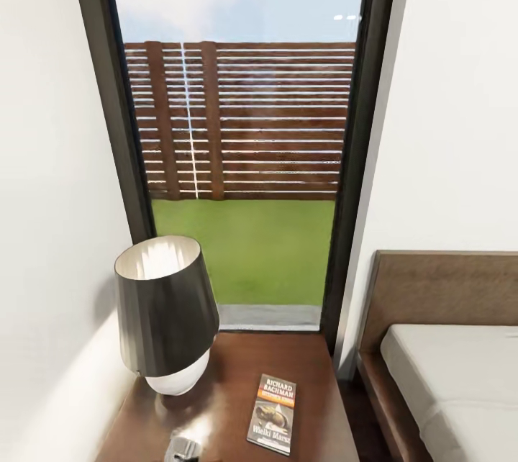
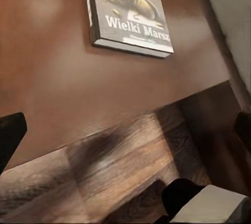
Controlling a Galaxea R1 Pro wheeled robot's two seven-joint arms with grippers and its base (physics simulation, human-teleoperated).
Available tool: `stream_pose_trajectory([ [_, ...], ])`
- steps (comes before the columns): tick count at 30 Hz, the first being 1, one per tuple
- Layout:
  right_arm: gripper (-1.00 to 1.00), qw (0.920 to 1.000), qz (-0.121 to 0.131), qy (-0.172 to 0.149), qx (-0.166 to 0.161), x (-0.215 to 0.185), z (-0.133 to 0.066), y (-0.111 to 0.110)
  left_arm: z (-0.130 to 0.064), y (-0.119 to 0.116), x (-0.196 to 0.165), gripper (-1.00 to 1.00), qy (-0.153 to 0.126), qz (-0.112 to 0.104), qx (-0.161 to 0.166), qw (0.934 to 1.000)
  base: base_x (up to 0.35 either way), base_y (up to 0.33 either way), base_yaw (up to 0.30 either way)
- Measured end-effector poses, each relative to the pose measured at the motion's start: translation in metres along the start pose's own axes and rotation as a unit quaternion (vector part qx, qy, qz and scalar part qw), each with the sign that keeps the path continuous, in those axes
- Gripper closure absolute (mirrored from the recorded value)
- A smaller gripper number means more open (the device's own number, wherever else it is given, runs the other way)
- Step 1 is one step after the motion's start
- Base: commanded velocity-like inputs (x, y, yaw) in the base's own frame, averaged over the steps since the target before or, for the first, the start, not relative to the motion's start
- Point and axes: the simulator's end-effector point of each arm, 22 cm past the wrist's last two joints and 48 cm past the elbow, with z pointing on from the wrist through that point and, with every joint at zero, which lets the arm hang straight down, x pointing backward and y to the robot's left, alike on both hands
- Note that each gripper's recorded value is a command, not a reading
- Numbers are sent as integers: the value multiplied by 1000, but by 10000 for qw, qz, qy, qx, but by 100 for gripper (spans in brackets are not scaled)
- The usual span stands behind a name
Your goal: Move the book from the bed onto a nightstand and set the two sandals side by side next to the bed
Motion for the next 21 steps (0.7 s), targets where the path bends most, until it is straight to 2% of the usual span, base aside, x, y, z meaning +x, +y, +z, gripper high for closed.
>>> stream_pose_trajectory([
  [1, -100, 10000, 46, -1, -24, 5, 5, 6, -1, 1, 5, -100, 36, -45, -53, 10000, 0, 0, 0],
  [3, -100, 9998, 75, 36, -196, 21, 29, 31, -2, 2, 23, -100, 132, -147, -197, 9996, 0, 0, 0],
  [5, -100, 9991, 202, 242, -299, 66, 57, 64, -5, 5, 46, -100, 196, -174, -449, 9986, 0, 0, 0],
  [6, -100, 9990, 274, 319, -175, 85, 64, 69, -7, 7, 58, -100, 223, -186, -590, 9978, 0, 0, 0],
  [7, -100, 9972, 335, 455, 495, 111, 72, 53, -13, 15, 91, -100, 326, -265, -981, 9943, 0, 0, 0],
  [10, -100, 9881, 355, 511, 1407, 120, 65, 24, -28, 24, 127, -100, 463, -332, -1505, 9870, 0, 0, 0],
  [11, -100, 9864, 352, 519, 1522, 120, 63, 21, -32, 25, 131, -100, 484, -349, -1591, 9855, 0, 0, 0],
  [14, -100, 9785, 364, 583, 1945, 124, 62, 15, -47, 36, 154, -100, 620, -399, -2135, 9742, 0, 0, 0],
  [18, -100, 9722, 418, 701, 2197, 138, 58, 19, -64, 46, 168, -100, 737, -423, -2716, 9587, 0, 0, 0],
  [21, -100, 9706, 426, 718, 2258, 137, 54, 21, -68, 42, 168, -100, 761, -438, -2793, 9562, 0, 0, 0],
])
